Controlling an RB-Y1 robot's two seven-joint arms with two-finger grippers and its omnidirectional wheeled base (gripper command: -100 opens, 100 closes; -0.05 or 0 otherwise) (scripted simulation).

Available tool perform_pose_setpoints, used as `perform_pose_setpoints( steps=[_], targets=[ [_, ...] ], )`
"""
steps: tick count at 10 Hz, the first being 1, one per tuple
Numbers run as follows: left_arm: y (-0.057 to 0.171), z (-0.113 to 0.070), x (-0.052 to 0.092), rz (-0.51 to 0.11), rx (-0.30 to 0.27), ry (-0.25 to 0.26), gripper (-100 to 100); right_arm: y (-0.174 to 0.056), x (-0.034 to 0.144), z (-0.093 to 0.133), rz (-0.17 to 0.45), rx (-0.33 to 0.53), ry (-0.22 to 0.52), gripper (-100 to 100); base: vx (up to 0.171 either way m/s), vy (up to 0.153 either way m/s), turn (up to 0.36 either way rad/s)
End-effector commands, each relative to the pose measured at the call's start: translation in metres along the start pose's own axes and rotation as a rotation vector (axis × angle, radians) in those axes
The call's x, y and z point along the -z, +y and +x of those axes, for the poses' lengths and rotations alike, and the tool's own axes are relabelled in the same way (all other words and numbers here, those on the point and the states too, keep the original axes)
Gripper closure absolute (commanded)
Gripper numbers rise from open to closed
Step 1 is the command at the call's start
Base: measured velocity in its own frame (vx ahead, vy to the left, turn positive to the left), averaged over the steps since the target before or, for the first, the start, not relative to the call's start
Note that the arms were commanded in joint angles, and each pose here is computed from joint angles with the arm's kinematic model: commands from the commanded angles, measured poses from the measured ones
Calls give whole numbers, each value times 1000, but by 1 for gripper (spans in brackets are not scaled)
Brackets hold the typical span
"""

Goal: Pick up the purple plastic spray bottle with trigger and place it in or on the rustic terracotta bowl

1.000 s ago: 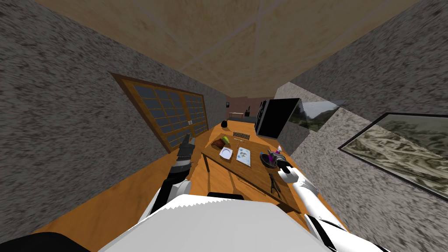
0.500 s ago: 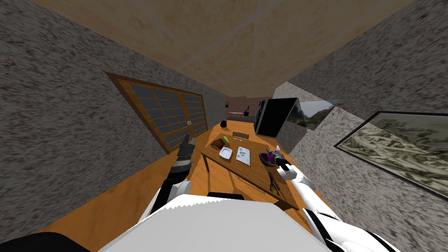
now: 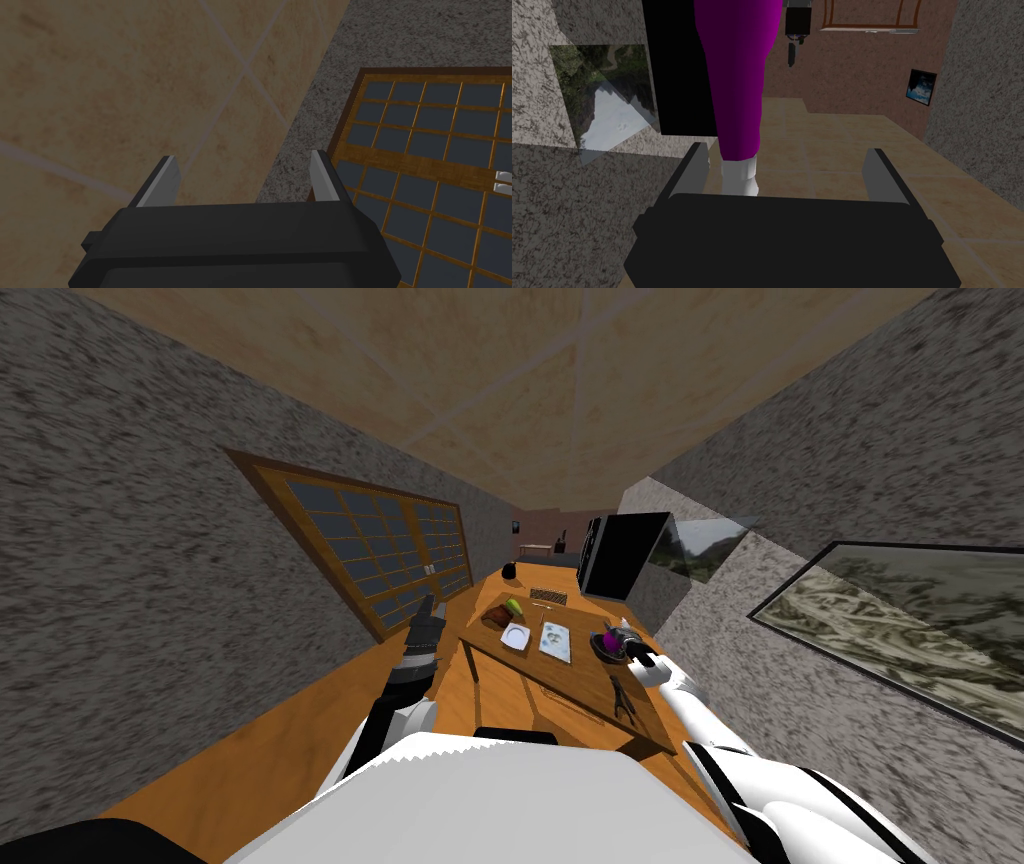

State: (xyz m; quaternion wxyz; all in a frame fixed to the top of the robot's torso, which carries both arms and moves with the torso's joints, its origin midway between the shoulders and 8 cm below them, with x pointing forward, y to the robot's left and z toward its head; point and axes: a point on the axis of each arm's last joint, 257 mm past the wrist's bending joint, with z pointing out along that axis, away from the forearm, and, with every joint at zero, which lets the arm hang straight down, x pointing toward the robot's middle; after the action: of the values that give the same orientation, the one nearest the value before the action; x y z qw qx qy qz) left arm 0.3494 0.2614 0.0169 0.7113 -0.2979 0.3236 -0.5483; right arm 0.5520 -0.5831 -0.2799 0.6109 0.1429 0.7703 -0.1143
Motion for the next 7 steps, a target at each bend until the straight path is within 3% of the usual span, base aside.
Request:
perform_pose_setpoints(
  steps=[1, 2, 7],
  targets=[
    [0, 0, 0, 0, 0, 0, 0, 6, -10, -15, -18, 16, -9, -100, -23, 32, -75],
    [0, 0, 0, 0, 0, 0, 0, 3, -9, -10, -12, 4, 1, -100, -18, 30, -36],
    [0, 0, 0, 0, 0, 0, 0, 1, -24, -34, -16, 15, -5, -100, -14, 24, -46]
  ],
)
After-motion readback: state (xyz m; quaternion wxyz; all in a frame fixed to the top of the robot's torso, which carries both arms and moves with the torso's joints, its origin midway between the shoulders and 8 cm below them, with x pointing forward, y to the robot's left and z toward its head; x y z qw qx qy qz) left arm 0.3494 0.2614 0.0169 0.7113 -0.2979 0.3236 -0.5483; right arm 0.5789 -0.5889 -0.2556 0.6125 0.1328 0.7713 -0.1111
